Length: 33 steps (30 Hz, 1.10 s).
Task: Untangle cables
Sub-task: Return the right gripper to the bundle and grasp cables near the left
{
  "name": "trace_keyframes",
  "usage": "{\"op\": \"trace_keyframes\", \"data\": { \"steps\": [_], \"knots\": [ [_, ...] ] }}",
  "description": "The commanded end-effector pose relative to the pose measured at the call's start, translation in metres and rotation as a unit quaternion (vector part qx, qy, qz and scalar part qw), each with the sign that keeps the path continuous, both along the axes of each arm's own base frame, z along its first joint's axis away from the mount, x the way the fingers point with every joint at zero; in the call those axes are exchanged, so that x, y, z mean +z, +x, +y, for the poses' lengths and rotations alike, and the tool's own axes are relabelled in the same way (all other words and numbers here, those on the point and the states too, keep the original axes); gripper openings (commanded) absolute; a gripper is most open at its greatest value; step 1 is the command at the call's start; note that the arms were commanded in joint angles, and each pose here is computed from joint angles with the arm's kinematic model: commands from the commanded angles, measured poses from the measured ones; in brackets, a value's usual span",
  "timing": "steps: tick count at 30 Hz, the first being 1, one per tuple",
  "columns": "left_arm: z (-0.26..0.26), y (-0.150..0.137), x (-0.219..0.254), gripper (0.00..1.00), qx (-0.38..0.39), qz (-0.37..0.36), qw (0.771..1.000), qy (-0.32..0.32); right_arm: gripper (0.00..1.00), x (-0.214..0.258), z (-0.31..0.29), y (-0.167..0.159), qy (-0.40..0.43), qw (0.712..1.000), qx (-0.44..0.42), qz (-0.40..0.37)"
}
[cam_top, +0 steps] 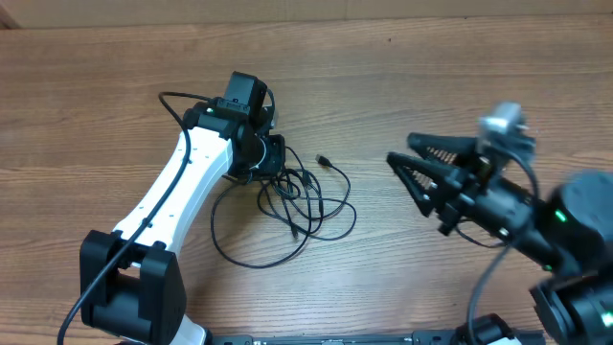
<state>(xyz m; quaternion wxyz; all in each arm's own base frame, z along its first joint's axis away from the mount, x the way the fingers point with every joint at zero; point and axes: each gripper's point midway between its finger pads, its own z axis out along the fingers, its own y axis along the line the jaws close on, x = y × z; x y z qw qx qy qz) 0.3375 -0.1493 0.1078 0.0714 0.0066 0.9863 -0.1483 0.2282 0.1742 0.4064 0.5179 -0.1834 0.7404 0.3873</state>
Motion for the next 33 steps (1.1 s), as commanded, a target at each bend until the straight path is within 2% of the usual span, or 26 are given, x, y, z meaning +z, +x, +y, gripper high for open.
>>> {"op": "trace_keyframes", "data": {
  "steps": [1,9,14,18,25,33],
  "knots": [
    [0.002,0.001,-0.002,0.04,-0.017,-0.005,1.0,0.006,0.42,-0.032,0.005,0.017,-0.026,0.998,-0.005,0.062],
    [-0.003,0.0,-0.001,0.04,-0.038,-0.008,0.999,-0.005,0.42,-0.125,0.038,0.034,-0.07,0.965,0.061,0.247],
    [-0.003,0.0,-0.002,0.04,-0.037,-0.007,0.999,-0.005,0.41,-0.176,0.067,0.035,-0.108,0.936,0.095,0.321],
    [-0.002,0.0,-0.004,0.04,-0.037,-0.004,0.999,-0.004,0.28,-0.216,0.091,0.032,-0.138,0.912,0.122,0.366],
    [-0.002,0.0,-0.005,0.04,-0.037,-0.003,0.999,-0.003,0.25,-0.269,0.112,0.042,-0.156,0.887,0.121,0.417],
    [-0.002,0.0,-0.005,0.04,-0.037,-0.003,0.999,-0.002,0.29,-0.268,0.124,0.062,-0.135,0.904,0.12,0.387]
  ]
}}
